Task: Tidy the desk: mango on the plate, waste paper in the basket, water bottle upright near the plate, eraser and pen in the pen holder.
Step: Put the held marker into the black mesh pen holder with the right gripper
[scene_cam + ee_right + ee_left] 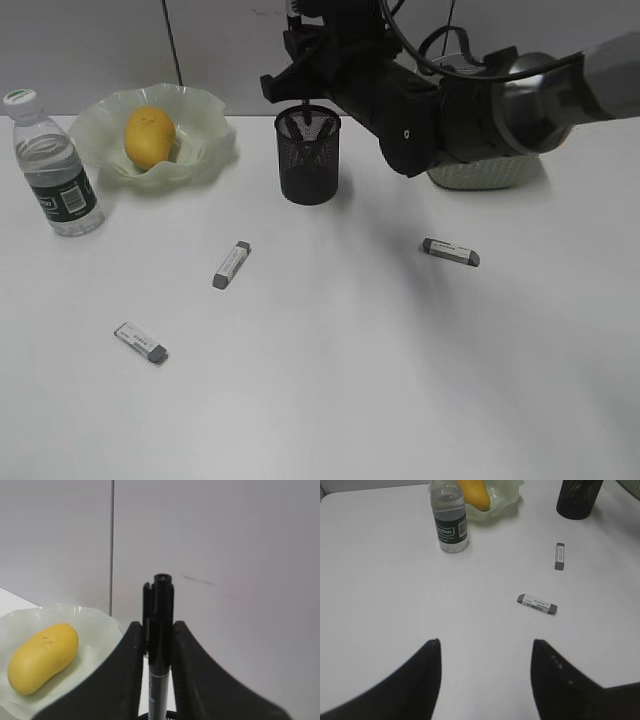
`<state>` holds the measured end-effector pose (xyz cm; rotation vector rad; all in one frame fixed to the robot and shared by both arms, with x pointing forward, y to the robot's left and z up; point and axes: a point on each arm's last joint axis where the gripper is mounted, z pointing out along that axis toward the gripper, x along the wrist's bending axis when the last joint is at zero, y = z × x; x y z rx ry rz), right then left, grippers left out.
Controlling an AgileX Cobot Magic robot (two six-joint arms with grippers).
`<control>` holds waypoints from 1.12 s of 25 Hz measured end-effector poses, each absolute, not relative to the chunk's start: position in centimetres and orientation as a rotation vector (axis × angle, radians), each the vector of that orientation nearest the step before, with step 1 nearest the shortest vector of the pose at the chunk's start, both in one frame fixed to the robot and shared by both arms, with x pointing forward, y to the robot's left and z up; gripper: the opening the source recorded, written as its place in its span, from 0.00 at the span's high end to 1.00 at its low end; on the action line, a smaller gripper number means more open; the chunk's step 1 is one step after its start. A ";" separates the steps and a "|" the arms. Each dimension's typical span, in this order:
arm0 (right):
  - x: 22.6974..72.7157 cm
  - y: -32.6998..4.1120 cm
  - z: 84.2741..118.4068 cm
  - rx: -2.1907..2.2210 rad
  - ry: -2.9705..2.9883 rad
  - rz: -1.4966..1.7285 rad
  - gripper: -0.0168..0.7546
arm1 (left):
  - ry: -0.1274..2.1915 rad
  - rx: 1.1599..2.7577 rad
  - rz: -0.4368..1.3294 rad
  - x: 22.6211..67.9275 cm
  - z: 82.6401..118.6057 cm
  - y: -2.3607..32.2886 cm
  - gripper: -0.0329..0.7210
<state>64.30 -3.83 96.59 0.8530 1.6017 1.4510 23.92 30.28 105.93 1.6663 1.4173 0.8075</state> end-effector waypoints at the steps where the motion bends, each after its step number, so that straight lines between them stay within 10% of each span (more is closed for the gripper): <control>1: 64.7 -3.9 96.2 0.861 1.601 1.444 0.79 | 1.417 1.666 0.808 23.9 105.9 30.3 0.38; 12: 65.6 -4.5 93.9 0.939 1.707 1.361 0.40 | 1.417 1.666 0.808 23.9 105.9 30.3 0.38; 28: 59.4 -6.7 101.8 1.091 2.369 0.959 0.44 | 1.417 1.666 0.808 23.9 105.9 30.3 0.38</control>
